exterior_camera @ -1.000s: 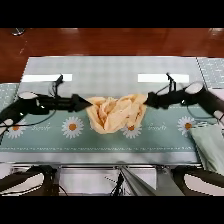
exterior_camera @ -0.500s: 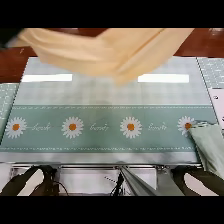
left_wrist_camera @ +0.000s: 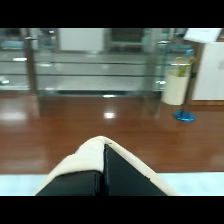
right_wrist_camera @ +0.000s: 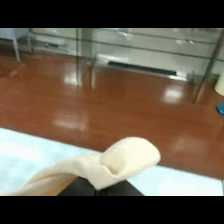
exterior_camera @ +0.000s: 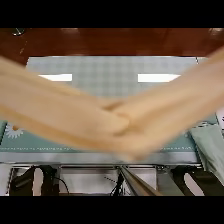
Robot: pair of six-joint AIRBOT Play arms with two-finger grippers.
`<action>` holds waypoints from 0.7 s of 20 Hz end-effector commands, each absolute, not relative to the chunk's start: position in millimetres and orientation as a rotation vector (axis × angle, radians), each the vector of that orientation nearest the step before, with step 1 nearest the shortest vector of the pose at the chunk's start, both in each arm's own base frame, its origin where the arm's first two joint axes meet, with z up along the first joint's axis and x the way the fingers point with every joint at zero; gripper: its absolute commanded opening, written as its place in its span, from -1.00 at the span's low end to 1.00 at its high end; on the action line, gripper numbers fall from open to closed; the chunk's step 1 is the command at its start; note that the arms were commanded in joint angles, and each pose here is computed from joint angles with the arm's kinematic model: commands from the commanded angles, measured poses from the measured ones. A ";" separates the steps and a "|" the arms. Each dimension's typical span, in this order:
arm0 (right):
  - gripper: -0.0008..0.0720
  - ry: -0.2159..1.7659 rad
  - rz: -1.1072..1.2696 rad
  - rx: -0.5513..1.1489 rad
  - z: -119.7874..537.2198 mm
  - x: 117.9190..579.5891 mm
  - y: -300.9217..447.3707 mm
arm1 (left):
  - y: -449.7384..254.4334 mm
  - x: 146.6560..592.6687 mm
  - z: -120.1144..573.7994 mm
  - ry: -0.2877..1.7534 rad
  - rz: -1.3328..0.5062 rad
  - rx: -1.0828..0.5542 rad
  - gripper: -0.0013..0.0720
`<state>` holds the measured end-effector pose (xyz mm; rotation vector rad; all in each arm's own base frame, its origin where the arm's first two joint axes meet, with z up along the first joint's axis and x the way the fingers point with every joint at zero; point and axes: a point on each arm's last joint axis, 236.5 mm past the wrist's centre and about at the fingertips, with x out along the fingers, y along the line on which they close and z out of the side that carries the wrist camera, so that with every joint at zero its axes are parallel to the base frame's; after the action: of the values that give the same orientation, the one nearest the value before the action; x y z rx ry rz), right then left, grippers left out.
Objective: Fold the shirts.
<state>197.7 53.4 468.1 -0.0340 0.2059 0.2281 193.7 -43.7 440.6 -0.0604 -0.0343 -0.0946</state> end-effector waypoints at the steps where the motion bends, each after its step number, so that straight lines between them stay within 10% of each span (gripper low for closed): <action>1: -0.92 0.361 0.158 -0.011 414.8 194.6 37.0 | -40.4 182.8 402.4 0.034 -0.060 -0.075 -0.91; 8: -0.93 0.794 -0.062 0.029 225.1 277.1 -16.7 | -100.8 231.7 231.2 0.452 -0.430 -0.498 -0.91; 14: -0.92 0.945 -0.021 0.309 116.9 379.6 -22.1 | -105.9 263.9 63.0 0.776 -0.398 -0.627 -0.92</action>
<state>335.0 -20.8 163.8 0.1660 0.9183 -0.0400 256.5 -97.5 131.8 -0.5756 0.6541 -0.4035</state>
